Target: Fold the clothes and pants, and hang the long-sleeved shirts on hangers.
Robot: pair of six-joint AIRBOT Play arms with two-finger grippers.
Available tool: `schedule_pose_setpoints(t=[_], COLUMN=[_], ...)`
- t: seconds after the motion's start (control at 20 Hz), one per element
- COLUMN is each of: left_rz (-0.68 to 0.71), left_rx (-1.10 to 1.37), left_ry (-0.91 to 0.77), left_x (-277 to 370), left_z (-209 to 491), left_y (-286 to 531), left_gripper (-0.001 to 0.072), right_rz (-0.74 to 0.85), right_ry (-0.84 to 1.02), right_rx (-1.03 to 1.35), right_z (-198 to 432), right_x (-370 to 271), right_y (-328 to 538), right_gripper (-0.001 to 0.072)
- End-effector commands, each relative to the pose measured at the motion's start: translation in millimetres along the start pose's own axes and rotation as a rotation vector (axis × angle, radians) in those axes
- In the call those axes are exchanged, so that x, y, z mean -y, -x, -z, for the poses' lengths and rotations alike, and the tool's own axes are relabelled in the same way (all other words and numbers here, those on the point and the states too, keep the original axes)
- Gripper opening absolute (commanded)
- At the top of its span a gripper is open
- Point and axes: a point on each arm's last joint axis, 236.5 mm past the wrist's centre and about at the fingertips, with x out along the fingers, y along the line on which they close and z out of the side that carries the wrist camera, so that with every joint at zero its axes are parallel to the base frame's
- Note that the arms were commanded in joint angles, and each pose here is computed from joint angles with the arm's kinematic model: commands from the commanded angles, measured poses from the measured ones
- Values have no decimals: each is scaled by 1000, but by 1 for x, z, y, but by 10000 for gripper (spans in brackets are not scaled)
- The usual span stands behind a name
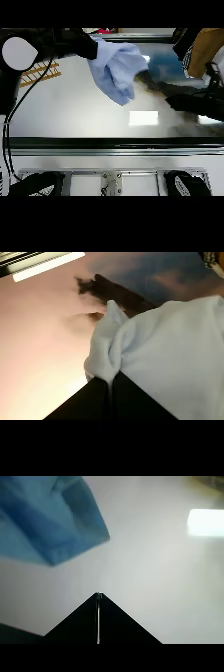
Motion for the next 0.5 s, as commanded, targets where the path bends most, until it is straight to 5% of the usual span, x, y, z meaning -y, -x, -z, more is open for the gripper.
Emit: schedule_pose_setpoints(t=[0.0,0.45], left_rz=[76,245], left_rx=[-42,-161], left_ry=[-48,-34], left_x=[43,125], left_z=[20,54], left_y=[-10,-82], left_gripper=[6,6], right_rz=[106,150], right_ry=[-22,-67], right_rx=[120,140], right_z=[-34,-37], right_x=[35,56], right_y=[21,28], right_gripper=[23,24])
